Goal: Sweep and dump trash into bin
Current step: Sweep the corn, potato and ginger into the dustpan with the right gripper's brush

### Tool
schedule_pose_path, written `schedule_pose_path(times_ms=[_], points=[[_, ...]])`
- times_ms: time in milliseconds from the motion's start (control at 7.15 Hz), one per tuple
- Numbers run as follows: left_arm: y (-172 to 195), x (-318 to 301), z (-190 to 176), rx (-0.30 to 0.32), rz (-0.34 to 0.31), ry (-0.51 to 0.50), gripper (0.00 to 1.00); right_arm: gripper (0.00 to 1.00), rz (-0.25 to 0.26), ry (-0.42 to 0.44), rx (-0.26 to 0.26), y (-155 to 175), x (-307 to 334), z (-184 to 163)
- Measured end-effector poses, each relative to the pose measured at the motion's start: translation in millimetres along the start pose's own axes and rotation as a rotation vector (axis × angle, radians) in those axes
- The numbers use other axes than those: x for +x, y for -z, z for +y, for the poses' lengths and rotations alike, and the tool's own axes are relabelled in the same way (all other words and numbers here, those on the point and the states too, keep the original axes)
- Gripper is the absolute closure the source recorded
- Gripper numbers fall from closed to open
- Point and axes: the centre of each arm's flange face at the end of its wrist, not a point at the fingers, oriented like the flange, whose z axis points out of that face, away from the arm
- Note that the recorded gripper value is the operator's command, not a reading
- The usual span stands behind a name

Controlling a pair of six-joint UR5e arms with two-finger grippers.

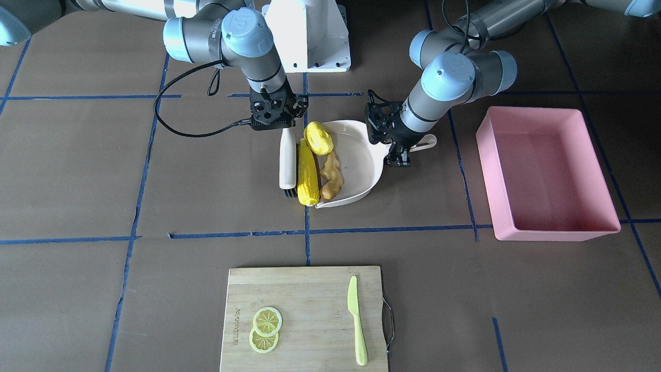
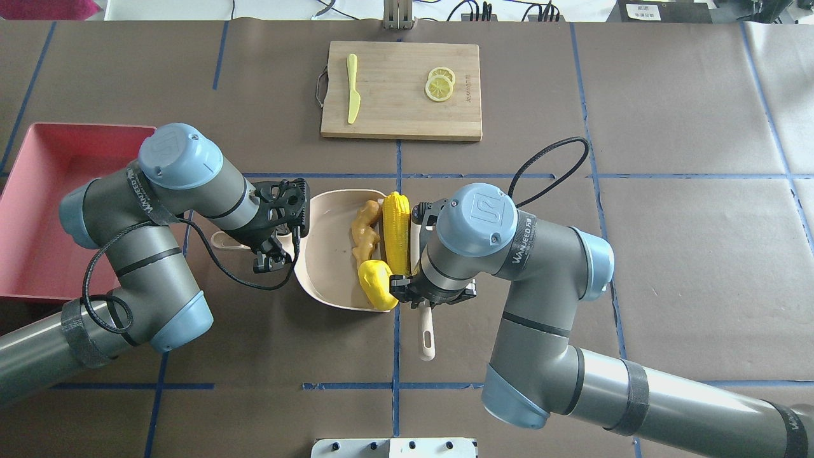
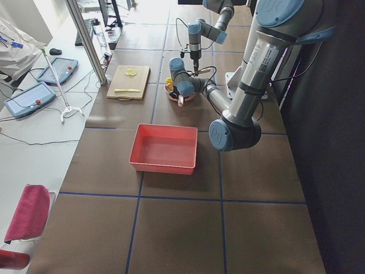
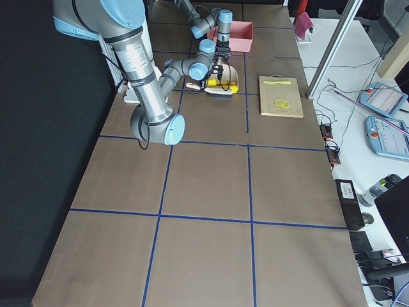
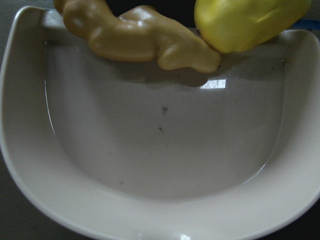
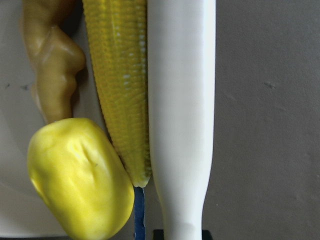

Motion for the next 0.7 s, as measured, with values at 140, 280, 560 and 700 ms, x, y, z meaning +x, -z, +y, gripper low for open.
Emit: schedule_pose_path(times_ms=[140, 280, 560, 700], points=[[0, 0, 0, 0.0, 0.0, 0.0, 0.99, 1.0, -0.009, 0.007, -0.007, -1, -9, 6], [0, 0, 1, -0.001, -0.001, 0.001, 0.99, 1.0, -0.018, 0.009, -0.015, -2, -20, 13], [-1, 0, 1, -0.002, 0.0, 0.002, 0.99, 1.0, -0.026, 0.01, -0.022, -8, -42, 20], [-1, 0, 1, -0.002, 0.0, 0.002, 0.99, 1.0, -0.028, 0.014, -0.018, -12, -49, 22]])
